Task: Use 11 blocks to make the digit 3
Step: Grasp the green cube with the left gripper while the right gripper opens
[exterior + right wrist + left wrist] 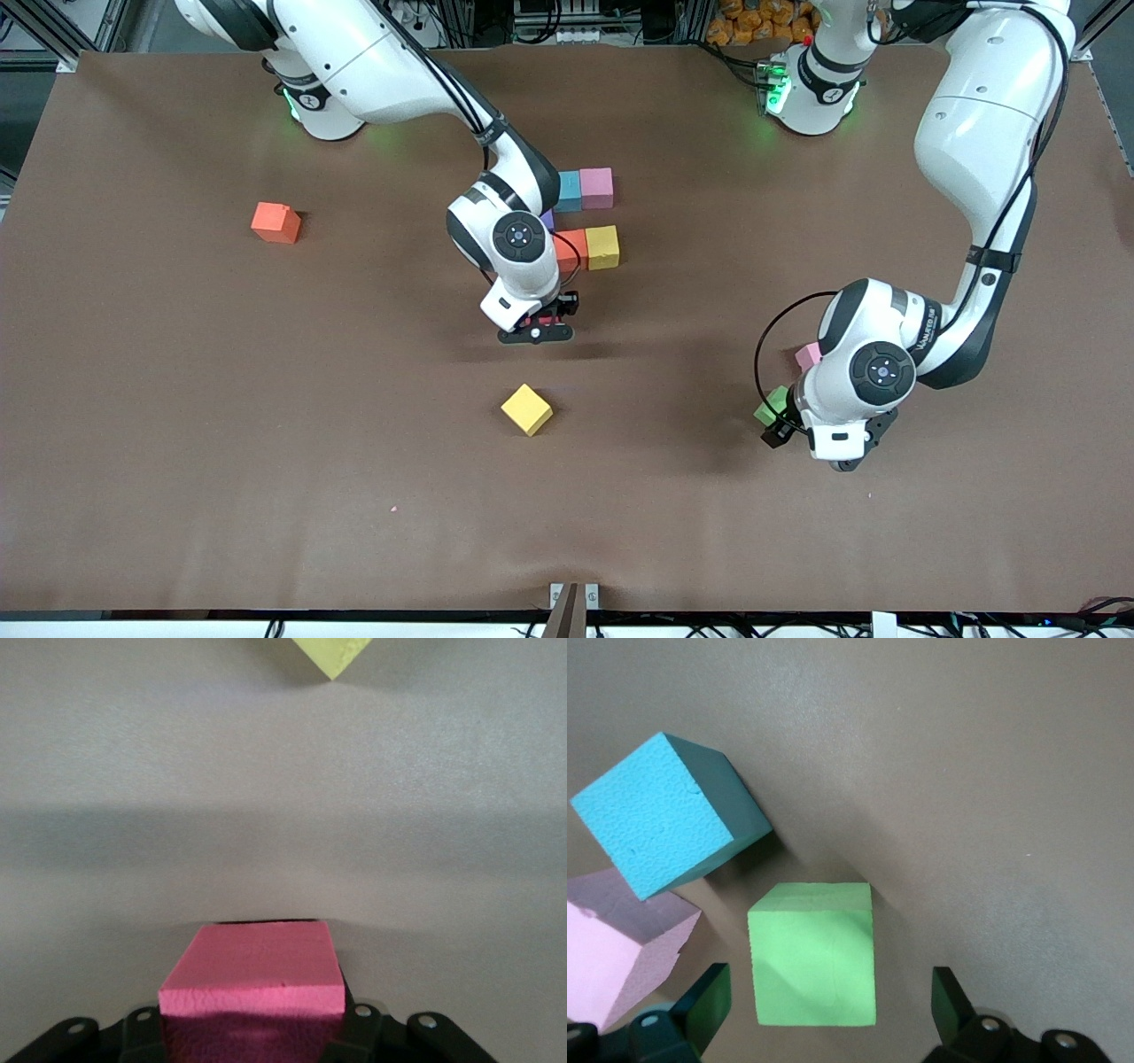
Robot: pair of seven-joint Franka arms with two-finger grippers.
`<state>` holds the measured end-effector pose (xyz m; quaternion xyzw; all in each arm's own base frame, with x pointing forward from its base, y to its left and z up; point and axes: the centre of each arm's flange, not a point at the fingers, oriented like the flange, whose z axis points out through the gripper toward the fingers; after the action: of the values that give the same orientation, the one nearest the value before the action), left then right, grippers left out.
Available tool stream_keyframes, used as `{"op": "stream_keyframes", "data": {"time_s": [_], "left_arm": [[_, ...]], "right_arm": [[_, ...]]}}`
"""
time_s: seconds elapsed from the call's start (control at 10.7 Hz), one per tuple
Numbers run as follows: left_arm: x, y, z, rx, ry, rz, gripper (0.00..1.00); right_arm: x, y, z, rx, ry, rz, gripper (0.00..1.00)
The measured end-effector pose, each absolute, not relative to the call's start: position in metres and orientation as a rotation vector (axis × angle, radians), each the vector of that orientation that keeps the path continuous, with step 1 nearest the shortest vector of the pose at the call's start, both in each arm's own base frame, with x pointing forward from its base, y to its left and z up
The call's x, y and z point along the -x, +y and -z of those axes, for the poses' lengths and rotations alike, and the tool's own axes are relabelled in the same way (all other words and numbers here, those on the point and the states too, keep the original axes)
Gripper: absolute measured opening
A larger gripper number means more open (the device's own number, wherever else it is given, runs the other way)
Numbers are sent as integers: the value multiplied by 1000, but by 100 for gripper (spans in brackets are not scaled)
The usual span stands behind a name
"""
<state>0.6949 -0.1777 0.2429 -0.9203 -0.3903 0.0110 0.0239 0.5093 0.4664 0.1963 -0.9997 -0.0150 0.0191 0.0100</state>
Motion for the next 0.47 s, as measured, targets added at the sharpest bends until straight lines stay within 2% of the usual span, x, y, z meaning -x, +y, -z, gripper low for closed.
{"op": "stream_keyframes", "data": {"time_s": [0.47], "left_arm": [[-695,-176,-225,2848,-1213,-50,100]], "right_arm": [[-509,466,-192,3123,-22,-64,60]]}}
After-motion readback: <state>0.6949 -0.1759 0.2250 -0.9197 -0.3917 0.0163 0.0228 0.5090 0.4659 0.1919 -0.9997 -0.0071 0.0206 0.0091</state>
